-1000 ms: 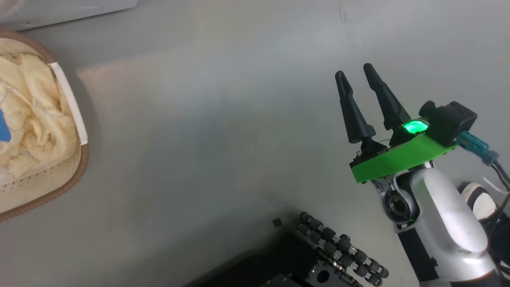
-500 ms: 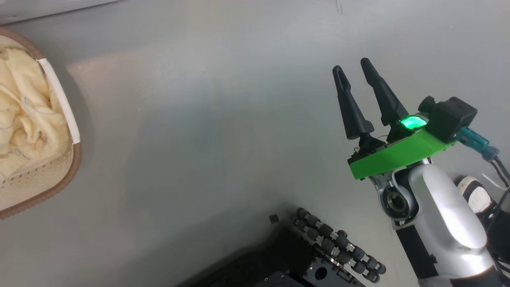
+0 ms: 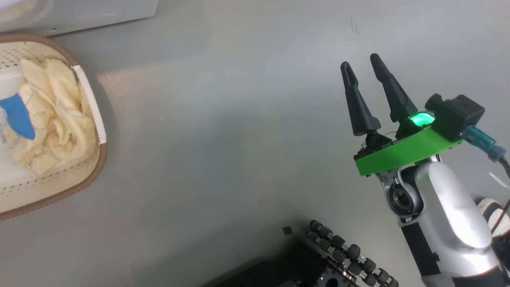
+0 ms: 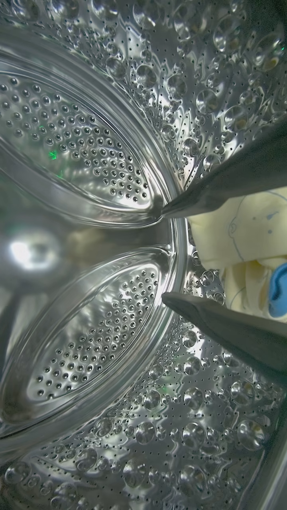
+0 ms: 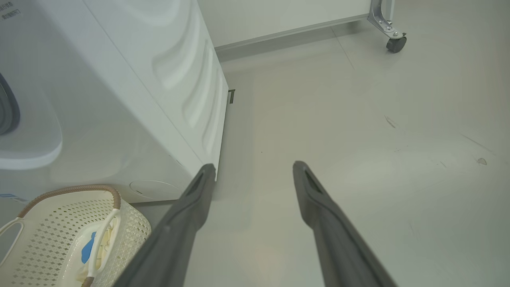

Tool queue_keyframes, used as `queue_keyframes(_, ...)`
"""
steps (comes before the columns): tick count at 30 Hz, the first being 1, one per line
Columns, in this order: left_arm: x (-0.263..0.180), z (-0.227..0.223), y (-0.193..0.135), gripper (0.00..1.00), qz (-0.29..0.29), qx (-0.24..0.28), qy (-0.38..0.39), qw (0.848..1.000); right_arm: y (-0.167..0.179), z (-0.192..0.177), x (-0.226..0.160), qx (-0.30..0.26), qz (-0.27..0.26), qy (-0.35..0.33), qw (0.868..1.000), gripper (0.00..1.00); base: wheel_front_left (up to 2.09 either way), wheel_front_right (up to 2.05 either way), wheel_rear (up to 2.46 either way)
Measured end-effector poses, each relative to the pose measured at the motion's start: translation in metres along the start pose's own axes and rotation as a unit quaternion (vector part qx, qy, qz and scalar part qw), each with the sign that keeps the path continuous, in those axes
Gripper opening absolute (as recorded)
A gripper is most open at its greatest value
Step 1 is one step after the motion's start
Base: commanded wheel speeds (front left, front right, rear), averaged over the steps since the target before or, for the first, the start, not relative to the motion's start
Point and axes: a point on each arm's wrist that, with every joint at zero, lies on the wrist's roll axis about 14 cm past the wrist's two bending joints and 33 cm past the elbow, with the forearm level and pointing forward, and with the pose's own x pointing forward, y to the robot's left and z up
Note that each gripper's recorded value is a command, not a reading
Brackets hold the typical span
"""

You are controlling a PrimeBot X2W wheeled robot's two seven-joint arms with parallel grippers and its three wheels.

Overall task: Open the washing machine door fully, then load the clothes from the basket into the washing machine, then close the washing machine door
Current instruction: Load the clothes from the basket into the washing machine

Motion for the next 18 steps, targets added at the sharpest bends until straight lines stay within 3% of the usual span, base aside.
queue_keyframes(8,-0.022,-0.001,-0.006,1.00,-0.008,-0.008,0.007,1.000,0.005,0.016,0.003,-0.012,0.008,-0.023,1.000,1.00,0.00,0.00,0.00)
queue_keyframes(18,-0.075,-0.001,-0.037,1.00,-0.050,-0.020,0.031,0.998,0.012,0.037,-0.009,-0.025,0.014,-0.050,0.998,1.00,0.00,0.00,0.00)
